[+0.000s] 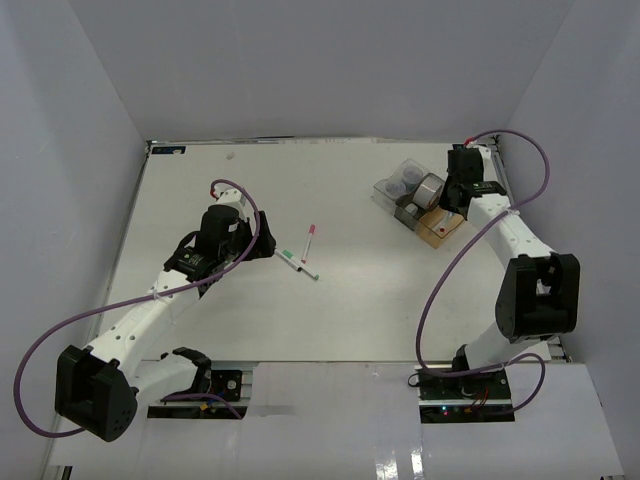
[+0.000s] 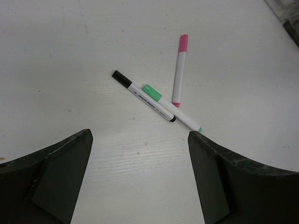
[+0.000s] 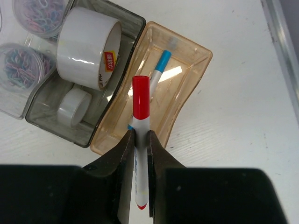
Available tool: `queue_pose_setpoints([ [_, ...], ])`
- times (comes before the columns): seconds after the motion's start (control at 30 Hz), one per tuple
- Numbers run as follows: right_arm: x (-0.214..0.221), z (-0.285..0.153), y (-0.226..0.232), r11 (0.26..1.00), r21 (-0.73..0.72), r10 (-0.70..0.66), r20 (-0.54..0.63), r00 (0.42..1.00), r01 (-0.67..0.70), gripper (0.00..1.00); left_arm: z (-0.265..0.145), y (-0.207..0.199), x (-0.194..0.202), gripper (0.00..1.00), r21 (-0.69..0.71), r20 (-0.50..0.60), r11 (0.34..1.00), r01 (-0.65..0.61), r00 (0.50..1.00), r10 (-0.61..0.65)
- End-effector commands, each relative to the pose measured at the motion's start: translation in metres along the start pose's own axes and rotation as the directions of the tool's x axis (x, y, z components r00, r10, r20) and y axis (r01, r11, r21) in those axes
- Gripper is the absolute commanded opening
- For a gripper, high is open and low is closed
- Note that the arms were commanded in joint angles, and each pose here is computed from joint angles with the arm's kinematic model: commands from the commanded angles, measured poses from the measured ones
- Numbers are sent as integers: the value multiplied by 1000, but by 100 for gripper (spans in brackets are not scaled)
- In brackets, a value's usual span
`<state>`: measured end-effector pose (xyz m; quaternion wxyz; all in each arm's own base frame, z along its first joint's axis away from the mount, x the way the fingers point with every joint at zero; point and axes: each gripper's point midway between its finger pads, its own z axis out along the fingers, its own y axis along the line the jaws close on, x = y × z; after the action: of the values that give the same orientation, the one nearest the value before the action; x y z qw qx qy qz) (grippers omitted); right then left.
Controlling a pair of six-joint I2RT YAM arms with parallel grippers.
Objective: Sort the stationery into containers
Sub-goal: Place the pen in the storage box, then pick up the pen from the center of the board.
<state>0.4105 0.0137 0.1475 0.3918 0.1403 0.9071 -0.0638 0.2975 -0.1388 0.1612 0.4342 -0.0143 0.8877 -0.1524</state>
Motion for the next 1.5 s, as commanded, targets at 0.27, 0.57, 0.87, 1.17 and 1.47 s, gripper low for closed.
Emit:
queue_pose_setpoints([
  [0.27,-11,48,11,954,-9,299,-30,954,-300,11,-6,-5,-13,94,18,30,1000,5,1000,-6],
  [0.57,-8,51,7,946,7,325,-32,945,-324,37,-7,-6,-15,94,25,35,1000,4,999,-5],
  [0.87,-16,15,26,960,-199,209,37,977,-198,59,-10,-6,-18,94,24,51,1000,6,999,-7],
  [1.17,17,-84,155,747,-514,-289,320,902,421,59,-24,6,-35,94,-33,137,999,22,990,-17],
  [1.47,113,-120,262,431,-600,-548,420,724,674,59,-53,30,-55,95,-131,283,990,56,959,-17],
])
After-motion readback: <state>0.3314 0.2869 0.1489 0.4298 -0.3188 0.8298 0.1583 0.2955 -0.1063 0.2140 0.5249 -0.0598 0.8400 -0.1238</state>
